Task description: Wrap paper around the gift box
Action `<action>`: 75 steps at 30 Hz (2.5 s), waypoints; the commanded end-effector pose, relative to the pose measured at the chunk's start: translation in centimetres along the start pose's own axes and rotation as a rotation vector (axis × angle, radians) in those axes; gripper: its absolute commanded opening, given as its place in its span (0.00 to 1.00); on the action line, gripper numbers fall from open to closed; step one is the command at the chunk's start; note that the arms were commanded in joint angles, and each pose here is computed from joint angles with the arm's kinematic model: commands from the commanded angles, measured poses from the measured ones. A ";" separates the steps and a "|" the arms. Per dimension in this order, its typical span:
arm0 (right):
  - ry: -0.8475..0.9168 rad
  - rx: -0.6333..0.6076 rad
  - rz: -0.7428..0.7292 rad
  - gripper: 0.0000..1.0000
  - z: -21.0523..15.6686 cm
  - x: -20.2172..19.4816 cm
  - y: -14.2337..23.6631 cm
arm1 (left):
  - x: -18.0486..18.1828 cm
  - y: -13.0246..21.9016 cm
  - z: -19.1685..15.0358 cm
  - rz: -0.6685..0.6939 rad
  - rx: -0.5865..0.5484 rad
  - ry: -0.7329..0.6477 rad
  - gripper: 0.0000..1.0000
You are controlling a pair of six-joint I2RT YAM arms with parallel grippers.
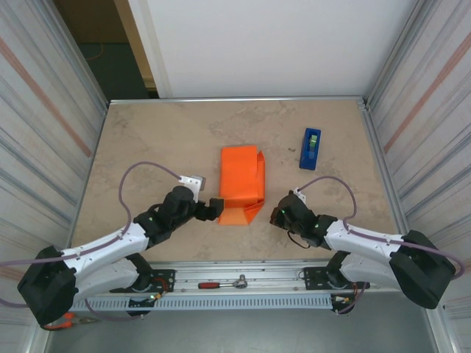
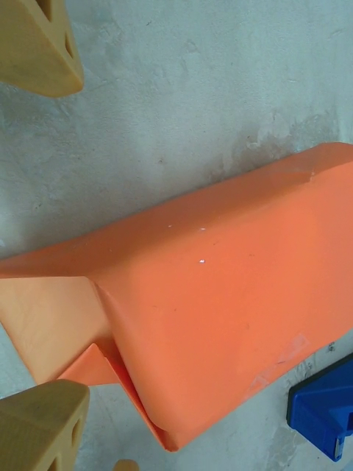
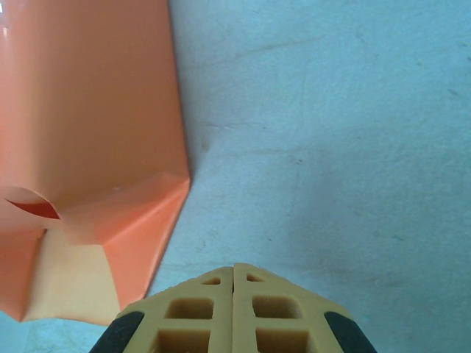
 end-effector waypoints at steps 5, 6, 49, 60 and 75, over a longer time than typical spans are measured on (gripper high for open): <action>0.025 0.028 0.079 0.00 -0.1 4.6 -1.7 | 0.2 -0.3 -0.6 0.005 0.005 0.016 0.99; 0.027 0.032 0.083 0.00 -0.2 5.0 -1.9 | 0.2 -0.4 -0.7 0.003 0.006 0.015 0.99; 0.032 0.071 0.035 0.00 -3.7 4.8 -4.8 | 1.7 -0.4 -1.8 0.016 -0.003 0.259 0.82; 0.056 0.070 0.052 0.00 -3.3 6.4 -4.8 | 0.0 -1.4 -2.7 -0.075 0.067 0.196 0.59; 0.047 0.110 0.041 0.00 -4.0 5.7 -5.8 | -1.7 -2.4 -4.6 -0.078 0.149 0.121 0.51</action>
Point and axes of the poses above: each hand's point on the last joint's axis, 136 mm out from that joint toward the fingers, its own y axis back along the fingers, its own x axis along the line the jaws close on, z = x × y, the point moved 1 cm from there along y, back along the fingers, and after that the axes turned 12 degrees about -y, right-handed, at the moved point
